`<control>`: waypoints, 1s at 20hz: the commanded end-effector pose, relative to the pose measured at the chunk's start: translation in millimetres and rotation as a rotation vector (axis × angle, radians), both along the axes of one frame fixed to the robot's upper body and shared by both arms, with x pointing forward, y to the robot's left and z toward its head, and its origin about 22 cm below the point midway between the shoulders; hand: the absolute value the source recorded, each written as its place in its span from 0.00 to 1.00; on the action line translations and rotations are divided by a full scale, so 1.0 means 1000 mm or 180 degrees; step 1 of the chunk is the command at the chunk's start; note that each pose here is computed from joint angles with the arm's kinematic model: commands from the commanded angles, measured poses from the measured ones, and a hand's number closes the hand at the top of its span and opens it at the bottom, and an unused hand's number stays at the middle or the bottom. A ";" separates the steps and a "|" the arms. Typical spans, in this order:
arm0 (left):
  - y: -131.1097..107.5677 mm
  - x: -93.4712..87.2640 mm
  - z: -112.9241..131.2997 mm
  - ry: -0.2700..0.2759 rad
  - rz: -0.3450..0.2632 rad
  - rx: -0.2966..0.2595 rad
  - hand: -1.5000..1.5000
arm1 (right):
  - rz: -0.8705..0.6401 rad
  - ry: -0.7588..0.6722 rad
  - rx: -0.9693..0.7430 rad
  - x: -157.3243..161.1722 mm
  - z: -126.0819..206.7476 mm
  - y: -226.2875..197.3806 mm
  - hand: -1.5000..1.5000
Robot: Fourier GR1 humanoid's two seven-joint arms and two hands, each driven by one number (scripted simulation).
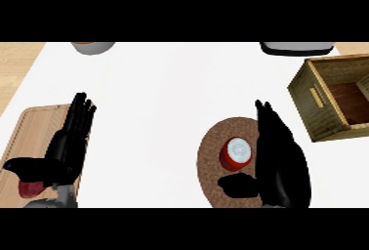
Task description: Pick the can from the placemat and place it in the basket
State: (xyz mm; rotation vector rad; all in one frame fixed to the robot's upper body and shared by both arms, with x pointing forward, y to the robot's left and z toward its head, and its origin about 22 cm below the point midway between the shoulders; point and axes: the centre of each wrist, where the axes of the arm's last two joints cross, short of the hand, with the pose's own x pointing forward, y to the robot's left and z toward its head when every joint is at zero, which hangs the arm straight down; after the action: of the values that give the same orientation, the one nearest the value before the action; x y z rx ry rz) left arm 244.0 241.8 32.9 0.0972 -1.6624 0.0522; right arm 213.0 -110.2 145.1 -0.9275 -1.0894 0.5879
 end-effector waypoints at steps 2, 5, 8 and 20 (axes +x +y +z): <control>0.006 -0.006 -0.007 -0.0003 -0.0043 0.0013 0.50 | -0.0545 0.0670 -0.0449 0.004 0.008 0.006 0.00; 0.002 -0.005 -0.006 -0.0024 0.0010 0.0013 0.50 | -0.0584 0.0747 -0.0419 0.007 0.008 -0.001 0.00; -0.008 -0.002 -0.003 -0.0038 -0.0025 -0.0030 0.50 | -0.0589 0.0725 -0.0363 0.005 0.002 0.004 0.00; -0.003 0.012 0.010 -0.0071 0.0024 -0.0021 0.50 | -0.0496 0.0656 -0.0297 0.010 -0.019 0.015 0.00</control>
State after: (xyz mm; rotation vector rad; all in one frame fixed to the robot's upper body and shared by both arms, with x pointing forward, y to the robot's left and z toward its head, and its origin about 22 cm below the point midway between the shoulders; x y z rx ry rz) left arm 243.3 235.3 40.0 0.0912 -1.6761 0.0550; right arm 220.8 -104.3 125.3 -0.9426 -0.9734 0.6777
